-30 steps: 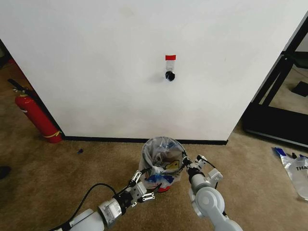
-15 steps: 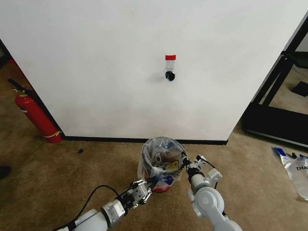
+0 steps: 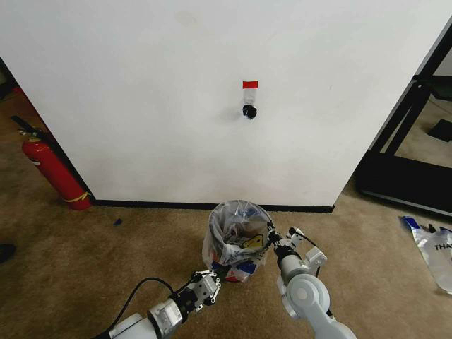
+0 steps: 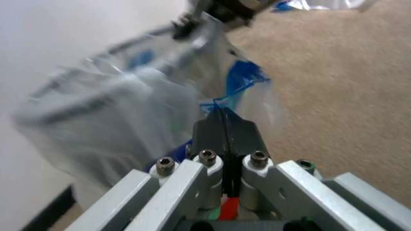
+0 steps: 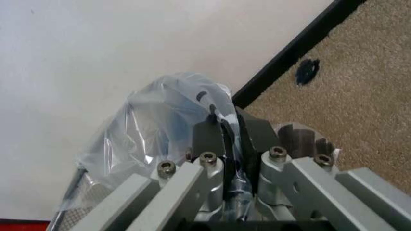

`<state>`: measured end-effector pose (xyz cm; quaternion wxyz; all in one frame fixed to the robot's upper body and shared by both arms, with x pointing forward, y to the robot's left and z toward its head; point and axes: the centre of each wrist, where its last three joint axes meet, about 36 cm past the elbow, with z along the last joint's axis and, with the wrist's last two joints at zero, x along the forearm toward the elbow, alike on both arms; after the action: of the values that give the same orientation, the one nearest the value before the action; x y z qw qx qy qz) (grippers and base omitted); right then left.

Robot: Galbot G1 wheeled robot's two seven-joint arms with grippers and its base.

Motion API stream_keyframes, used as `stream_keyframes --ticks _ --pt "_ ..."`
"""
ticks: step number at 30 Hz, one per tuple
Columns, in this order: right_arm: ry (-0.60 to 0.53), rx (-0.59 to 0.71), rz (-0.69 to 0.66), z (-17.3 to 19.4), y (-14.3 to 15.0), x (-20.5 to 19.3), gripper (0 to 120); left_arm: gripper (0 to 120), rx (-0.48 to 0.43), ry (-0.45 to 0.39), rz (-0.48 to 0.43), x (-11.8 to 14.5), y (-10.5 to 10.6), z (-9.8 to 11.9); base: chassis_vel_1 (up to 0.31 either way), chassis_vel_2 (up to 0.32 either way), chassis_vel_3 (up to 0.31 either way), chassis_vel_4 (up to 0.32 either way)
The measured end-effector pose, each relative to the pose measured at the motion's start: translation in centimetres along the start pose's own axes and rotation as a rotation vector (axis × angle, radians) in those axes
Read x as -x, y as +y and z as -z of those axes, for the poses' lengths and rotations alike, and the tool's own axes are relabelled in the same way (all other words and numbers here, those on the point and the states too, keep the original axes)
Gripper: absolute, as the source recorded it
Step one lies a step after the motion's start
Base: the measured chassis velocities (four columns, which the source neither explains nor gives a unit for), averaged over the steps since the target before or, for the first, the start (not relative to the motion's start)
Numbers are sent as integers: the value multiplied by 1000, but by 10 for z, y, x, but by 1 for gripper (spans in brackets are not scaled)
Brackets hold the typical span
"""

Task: Pick up the garbage bag from the wall and place it over the trash bin.

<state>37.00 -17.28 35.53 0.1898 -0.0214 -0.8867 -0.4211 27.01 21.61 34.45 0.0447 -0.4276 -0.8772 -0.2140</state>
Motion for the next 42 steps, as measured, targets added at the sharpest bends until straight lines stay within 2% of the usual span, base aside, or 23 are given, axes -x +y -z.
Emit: stream_keyframes --ticks 2,6,9,21,31,37,42 --pt "0 2 0 0 0 0 1 0 1 1 -7 0 -3 -2 0 0 0 0" --pt "0 27 11 3 6 -4 1 0 -11 22 -49 7 -25 -17 0 0 0 0" --pt "3 37 14 4 8 -6 1 0 -17 29 -54 13 -30 -24 0 0 0 0" --pt "25 57 11 1 11 -10 1 0 -46 78 4 47 -21 -52 0 0 0 0" --pt "19 50 13 4 13 -12 1 0 -60 137 -8 45 -30 -71 0 0 0 0" --pt "24 52 14 2 14 -13 1 0 -79 165 2 52 -35 -82 0 0 0 0" --pt "27 53 5 0 11 -13 1 0 -87 164 8 45 -44 -80 0 0 0 0"
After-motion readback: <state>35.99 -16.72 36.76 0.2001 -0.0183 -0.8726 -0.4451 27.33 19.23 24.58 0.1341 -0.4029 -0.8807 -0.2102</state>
